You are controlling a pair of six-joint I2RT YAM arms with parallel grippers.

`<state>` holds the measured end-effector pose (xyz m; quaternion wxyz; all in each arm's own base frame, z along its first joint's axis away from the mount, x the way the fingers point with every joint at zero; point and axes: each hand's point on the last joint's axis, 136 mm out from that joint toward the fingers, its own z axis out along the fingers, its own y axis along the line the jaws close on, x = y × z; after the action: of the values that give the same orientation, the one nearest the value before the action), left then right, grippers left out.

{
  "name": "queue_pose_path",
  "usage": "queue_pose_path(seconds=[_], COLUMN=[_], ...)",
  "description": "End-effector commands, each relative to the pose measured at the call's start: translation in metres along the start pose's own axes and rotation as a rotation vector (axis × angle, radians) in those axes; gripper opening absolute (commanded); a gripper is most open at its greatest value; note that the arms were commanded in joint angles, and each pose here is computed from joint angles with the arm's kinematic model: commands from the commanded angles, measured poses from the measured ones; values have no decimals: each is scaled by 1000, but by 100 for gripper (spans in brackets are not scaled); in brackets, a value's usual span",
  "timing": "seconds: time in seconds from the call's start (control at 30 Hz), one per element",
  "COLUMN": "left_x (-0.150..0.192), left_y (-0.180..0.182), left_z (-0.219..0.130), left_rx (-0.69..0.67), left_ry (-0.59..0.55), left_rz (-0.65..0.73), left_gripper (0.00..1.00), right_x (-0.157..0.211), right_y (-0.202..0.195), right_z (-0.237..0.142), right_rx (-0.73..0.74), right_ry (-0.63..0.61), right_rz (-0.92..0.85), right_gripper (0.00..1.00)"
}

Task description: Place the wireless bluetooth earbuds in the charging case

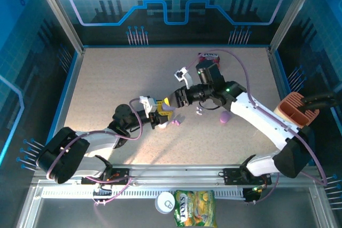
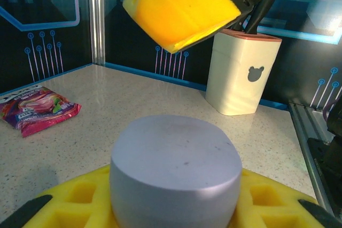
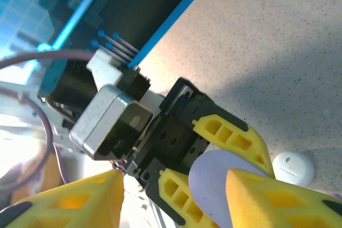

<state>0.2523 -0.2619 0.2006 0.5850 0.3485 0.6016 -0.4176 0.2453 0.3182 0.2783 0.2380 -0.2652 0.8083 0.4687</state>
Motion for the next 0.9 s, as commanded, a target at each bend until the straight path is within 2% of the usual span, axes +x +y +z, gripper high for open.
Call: queue_pose_path(seconds=[0.0, 0.13, 0.37, 0.6, 0.87], left_x=[-25, -30, -37, -36, -37], left_y=[-1, 2, 5, 6, 4], left_z=[3, 0, 2, 6, 6], left_rx=[-3, -30, -36, -20, -8], left_ry=[-63, -93, -129, -136, -141], left_rz=[27, 34, 50, 43, 49], left_gripper=[28, 29, 29, 28, 28], right_x=[-22, -19, 2, 18, 13], right_y=[-10, -26, -19, -14, -12], right_z=[-22, -30, -16, 4, 15], right_rx=[22, -38, -211, -265, -300], right_ry=[-147, -193, -150, -103, -91], right_rz=[88, 267, 391, 427, 436], right_gripper=[58, 66, 67, 66, 61])
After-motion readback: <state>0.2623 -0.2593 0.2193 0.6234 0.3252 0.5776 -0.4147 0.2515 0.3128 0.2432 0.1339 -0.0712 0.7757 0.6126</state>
